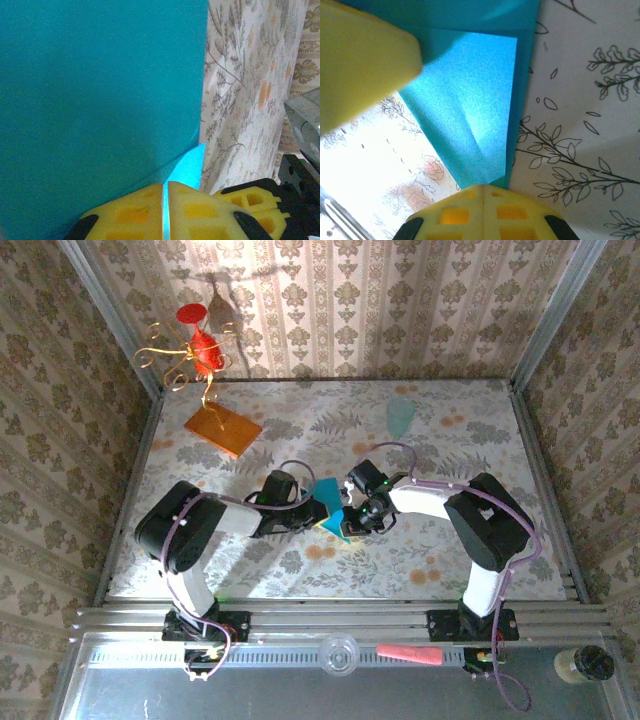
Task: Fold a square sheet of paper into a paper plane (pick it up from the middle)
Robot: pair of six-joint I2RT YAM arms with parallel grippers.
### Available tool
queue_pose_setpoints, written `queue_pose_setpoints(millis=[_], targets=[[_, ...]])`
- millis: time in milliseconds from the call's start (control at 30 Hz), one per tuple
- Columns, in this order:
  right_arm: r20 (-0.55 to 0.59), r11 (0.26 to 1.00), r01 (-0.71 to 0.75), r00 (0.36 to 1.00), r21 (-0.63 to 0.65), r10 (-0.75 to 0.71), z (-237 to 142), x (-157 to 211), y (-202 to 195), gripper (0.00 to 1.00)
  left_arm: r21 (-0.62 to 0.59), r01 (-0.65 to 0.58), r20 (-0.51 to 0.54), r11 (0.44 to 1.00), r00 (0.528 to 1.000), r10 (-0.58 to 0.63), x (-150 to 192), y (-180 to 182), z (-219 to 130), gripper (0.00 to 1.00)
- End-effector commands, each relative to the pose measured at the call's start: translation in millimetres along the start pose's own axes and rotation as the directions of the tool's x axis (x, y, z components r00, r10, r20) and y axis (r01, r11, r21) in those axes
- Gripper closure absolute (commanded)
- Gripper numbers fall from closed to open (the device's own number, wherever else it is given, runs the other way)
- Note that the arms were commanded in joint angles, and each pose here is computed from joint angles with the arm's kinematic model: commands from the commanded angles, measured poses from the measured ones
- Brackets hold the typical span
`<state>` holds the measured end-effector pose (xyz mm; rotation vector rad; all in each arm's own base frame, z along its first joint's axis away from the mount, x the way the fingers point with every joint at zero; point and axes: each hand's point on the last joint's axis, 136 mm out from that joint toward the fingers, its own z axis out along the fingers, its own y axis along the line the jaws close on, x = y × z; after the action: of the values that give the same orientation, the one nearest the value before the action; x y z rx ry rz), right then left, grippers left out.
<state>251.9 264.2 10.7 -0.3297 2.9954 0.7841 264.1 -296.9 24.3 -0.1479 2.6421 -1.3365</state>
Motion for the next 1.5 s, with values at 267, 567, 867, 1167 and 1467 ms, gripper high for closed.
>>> queue_pose_setpoints(millis=[267, 567, 867, 1167, 1467], targets=[[-0.092, 0.973, -0.058, 0.992, 0.221, 0.080, 8, 33, -55, 1.00, -0.187, 0.023, 0.086, 0.982, 0.996, -0.007, -25, 60, -31, 0.88], [-0.005, 0.997, -0.076, 0.997, 0.034, 0.076, 0, 6, -13, 1.00, -0.142, 0.019, 0.135, 0.990, 0.991, 0.000, -43, 49, -43, 0.88], [0.277, 0.981, -0.034, 0.957, -0.192, 0.087, -58, -45, 46, 0.65, -0.098, -0.005, 0.212, 0.995, 0.977, 0.026, -57, 5, -75, 0.85], [0.259, 0.976, -0.088, 0.956, -0.200, 0.139, -46, -50, 42, 0.58, -0.026, 0.009, 0.264, 1.000, 0.965, -0.002, -48, -9, -91, 0.69], [0.219, 0.977, -0.104, 0.965, -0.189, 0.146, -26, -53, 36, 0.69, -0.047, 0.045, 0.185, 0.998, 0.982, -0.035, -20, -9, -68, 0.55]])
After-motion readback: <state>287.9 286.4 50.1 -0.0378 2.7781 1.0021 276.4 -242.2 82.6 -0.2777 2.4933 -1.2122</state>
